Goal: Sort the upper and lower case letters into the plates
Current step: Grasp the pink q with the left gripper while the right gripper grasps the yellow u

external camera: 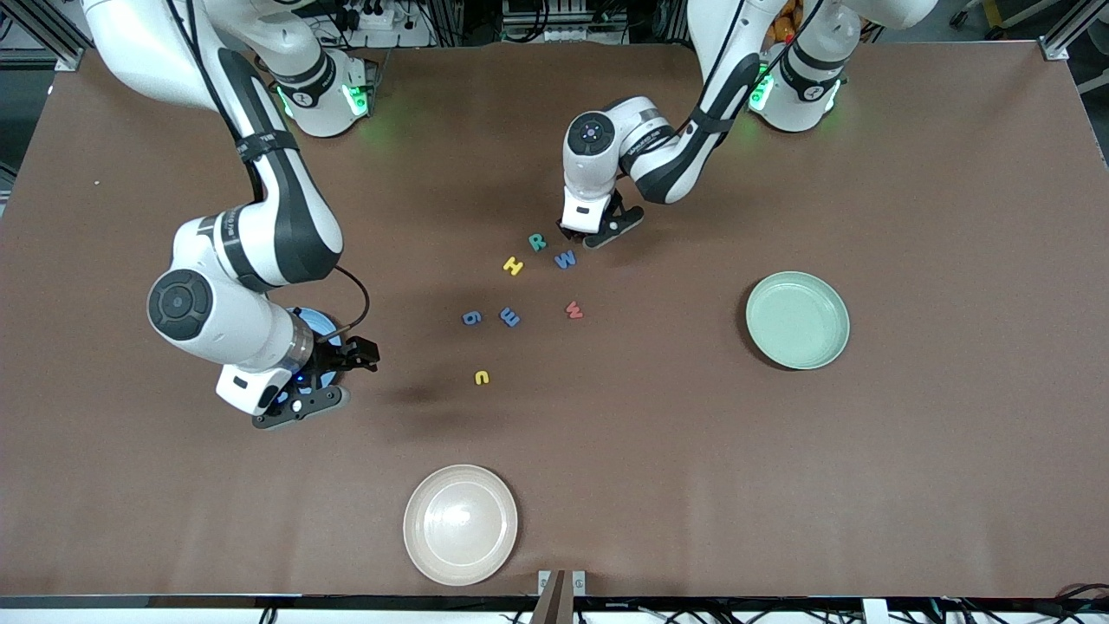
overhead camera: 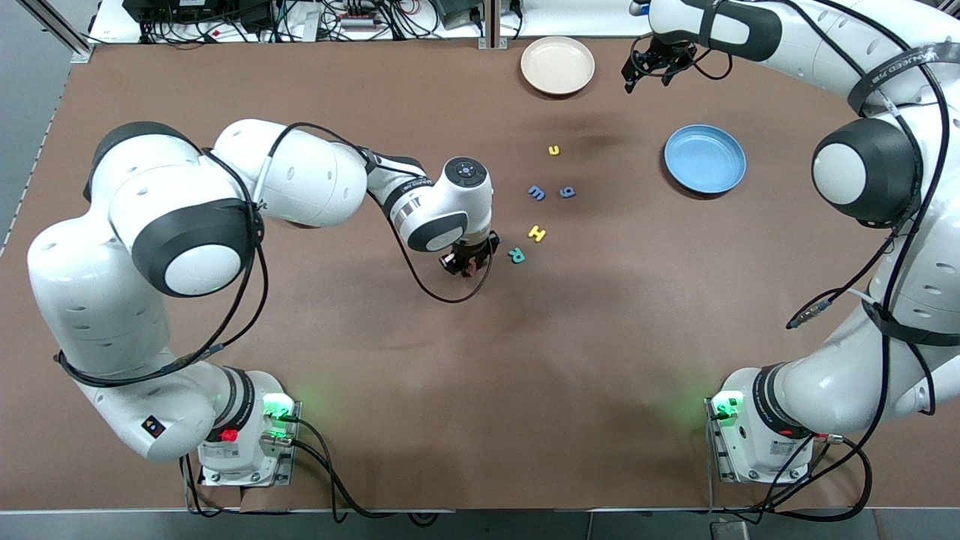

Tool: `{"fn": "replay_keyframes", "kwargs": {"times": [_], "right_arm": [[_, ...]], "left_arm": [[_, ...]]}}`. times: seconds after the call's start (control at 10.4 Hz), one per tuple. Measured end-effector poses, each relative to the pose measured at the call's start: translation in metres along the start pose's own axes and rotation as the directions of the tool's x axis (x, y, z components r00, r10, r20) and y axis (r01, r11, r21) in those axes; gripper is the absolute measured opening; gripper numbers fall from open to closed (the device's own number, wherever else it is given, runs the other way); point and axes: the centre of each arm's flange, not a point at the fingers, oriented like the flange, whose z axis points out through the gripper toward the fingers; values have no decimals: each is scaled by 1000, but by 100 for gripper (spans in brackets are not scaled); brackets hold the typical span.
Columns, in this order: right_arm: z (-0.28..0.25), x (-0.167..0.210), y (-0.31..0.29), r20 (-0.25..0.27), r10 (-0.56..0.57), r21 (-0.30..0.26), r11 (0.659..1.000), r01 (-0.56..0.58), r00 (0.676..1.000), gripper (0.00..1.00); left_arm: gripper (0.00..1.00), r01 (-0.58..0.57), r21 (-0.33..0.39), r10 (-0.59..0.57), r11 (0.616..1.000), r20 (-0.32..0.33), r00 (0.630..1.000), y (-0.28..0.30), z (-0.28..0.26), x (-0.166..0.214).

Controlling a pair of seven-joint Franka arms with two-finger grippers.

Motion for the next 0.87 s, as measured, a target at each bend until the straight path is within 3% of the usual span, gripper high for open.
{"fn": "replay_keyframes", "kwargs": {"times": [0.29,0.48,0.87], "right_arm": [[49,7,-64,-13,-75,-6,997,74,997,100],[95,11,-111,-56,-119,-17,993,118,991,100],[158,18,-129,-54,-108,-25,994,107,993,100]], "left_arm": [[37,-14,0,14,1000,-12,1000,0,-3,0],[37,-6,-2,6,1000,-18,1000,0,-4,9],[37,-70,74,72,995,-28,997,-13,-31,70]]}}
